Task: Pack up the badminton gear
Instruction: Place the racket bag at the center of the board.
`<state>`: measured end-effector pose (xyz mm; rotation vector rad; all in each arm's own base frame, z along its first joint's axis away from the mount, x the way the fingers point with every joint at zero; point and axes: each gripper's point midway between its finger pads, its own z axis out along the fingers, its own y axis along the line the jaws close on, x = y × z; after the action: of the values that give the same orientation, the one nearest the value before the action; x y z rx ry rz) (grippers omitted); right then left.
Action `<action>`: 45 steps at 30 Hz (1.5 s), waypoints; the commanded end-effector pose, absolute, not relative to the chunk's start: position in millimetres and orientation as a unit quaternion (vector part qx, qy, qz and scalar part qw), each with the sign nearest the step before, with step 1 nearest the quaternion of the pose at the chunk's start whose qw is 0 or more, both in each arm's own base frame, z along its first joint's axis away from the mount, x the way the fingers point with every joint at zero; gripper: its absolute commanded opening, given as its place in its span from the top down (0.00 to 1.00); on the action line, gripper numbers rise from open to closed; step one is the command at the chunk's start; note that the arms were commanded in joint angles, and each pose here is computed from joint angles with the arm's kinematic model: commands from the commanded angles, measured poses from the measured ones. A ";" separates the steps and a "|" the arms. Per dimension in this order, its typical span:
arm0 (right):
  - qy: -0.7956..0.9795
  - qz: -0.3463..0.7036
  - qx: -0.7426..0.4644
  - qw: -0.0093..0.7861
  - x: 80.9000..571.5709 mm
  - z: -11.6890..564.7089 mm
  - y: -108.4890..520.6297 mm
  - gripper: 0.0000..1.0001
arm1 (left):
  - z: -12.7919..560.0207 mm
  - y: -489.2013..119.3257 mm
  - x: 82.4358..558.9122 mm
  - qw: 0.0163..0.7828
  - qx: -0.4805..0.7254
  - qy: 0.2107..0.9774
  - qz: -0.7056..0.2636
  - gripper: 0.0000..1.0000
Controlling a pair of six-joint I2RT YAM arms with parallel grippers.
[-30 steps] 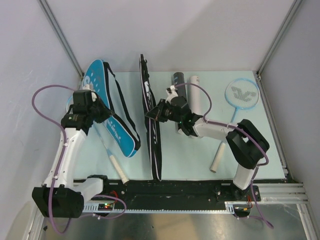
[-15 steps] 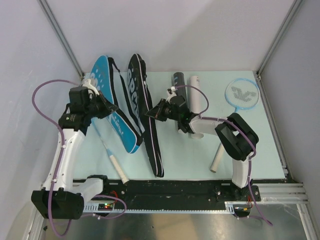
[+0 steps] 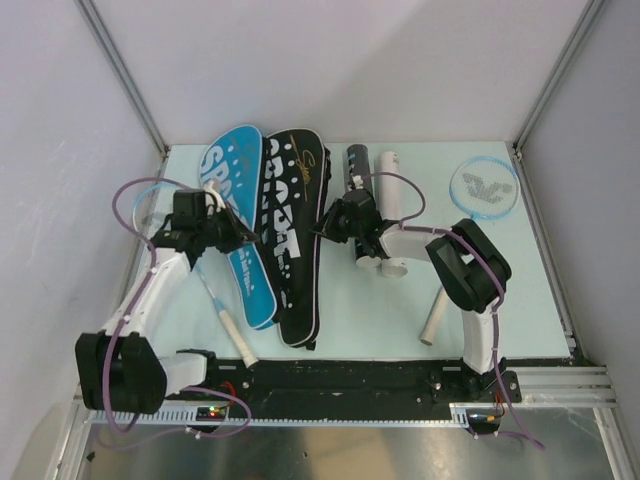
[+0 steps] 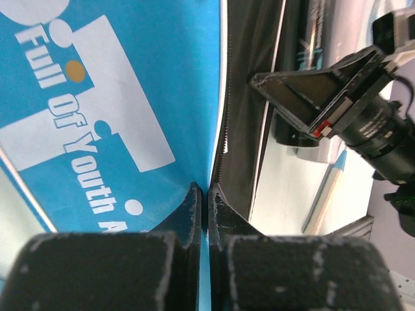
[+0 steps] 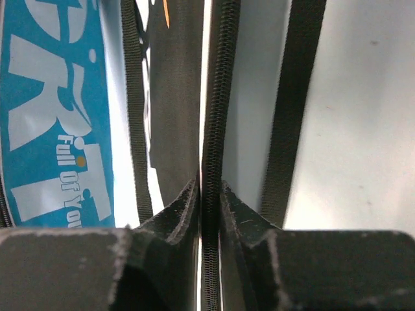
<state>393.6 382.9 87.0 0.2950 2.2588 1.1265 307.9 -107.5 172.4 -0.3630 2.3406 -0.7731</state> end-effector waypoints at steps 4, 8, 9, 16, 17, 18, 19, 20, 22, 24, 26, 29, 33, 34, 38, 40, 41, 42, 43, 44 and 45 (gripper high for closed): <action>0.859 0.394 0.048 0.323 406.1 113.8 383.6 0.59 | 142.5 -135.6 316.9 0.290 -0.140 0.898 -0.300 1.00; 0.857 0.375 0.007 0.352 400.5 153.2 373.0 0.42 | 125.9 -137.2 315.2 0.273 -0.153 0.906 -0.284 0.98; 0.860 0.368 0.002 0.354 397.5 159.2 367.9 0.40 | 122.4 -136.7 314.4 0.270 -0.155 0.908 -0.280 0.96; 0.872 0.298 0.016 0.388 385.0 196.3 319.0 0.37 | 81.9 -132.5 308.4 0.222 -0.173 0.927 -0.250 0.97; 0.873 0.285 0.021 0.394 384.1 200.5 311.2 0.37 | 75.5 -133.1 307.7 0.212 -0.175 0.929 -0.247 0.98; 0.875 0.274 0.025 0.399 381.2 204.8 301.9 0.37 | 70.7 -133.5 307.1 0.205 -0.176 0.931 -0.245 0.98; 0.875 0.266 0.030 0.404 379.4 208.9 293.5 0.37 | 66.8 -133.1 307.2 0.201 -0.175 0.933 -0.241 0.98; 0.875 0.258 0.036 0.408 376.9 213.3 282.7 0.37 | 64.6 -132.8 307.4 0.199 -0.175 0.934 -0.238 0.95; 0.875 0.240 0.052 0.416 372.7 216.6 259.3 0.37 | 62.0 -130.8 308.0 0.200 -0.176 0.936 -0.230 0.89; 0.877 0.220 0.074 0.420 369.8 214.7 234.0 0.37 | 60.6 -128.8 308.8 0.202 -0.177 0.937 -0.225 0.84; 0.876 0.209 0.102 0.422 367.0 212.1 208.7 0.37 | 58.1 -128.1 308.5 0.200 -0.177 0.938 -0.220 0.87; 0.873 0.192 0.140 0.425 361.2 202.4 172.1 0.37 | 55.6 -127.5 309.1 0.199 -0.177 0.940 -0.214 0.91; 0.866 0.173 0.195 0.427 352.0 189.0 124.9 0.37 | 55.9 -130.7 310.3 0.200 -0.172 0.941 -0.213 0.78; 0.861 0.169 0.207 0.433 351.3 188.1 114.3 0.36 | 56.3 -131.4 310.9 0.201 -0.170 0.941 -0.213 0.77; 0.848 0.154 0.246 0.443 345.0 177.8 80.2 0.35 | 52.5 -133.9 311.4 0.197 -0.167 0.943 -0.209 0.75; 0.850 0.148 0.259 0.435 341.7 167.0 67.6 0.35 | 50.2 -135.7 311.1 0.193 -0.164 0.945 -0.208 0.75; 0.851 0.146 0.264 0.430 340.5 161.1 61.0 0.35 | 49.5 -136.1 311.3 0.193 -0.163 0.945 -0.206 0.74; 0.852 0.144 0.266 0.427 339.8 156.5 56.4 0.35 | 49.1 -136.6 311.1 0.192 -0.162 0.946 -0.205 0.74; 0.853 0.146 0.269 0.422 338.8 151.6 52.5 0.35 | 49.2 -136.9 311.1 0.193 -0.161 0.946 -0.204 0.73; 0.856 0.148 0.271 0.415 337.2 145.6 49.7 0.35 | 50.5 -137.2 311.7 0.196 -0.161 0.946 -0.204 0.71; 0.857 0.155 0.272 0.410 336.7 141.9 47.3 0.35 | 51.4 -137.5 311.8 0.198 -0.160 0.946 -0.203 0.70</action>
<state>335.1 55.6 146.6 0.6845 2.1686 0.3405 301.1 -133.3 42.8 -0.4740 2.6824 -0.5808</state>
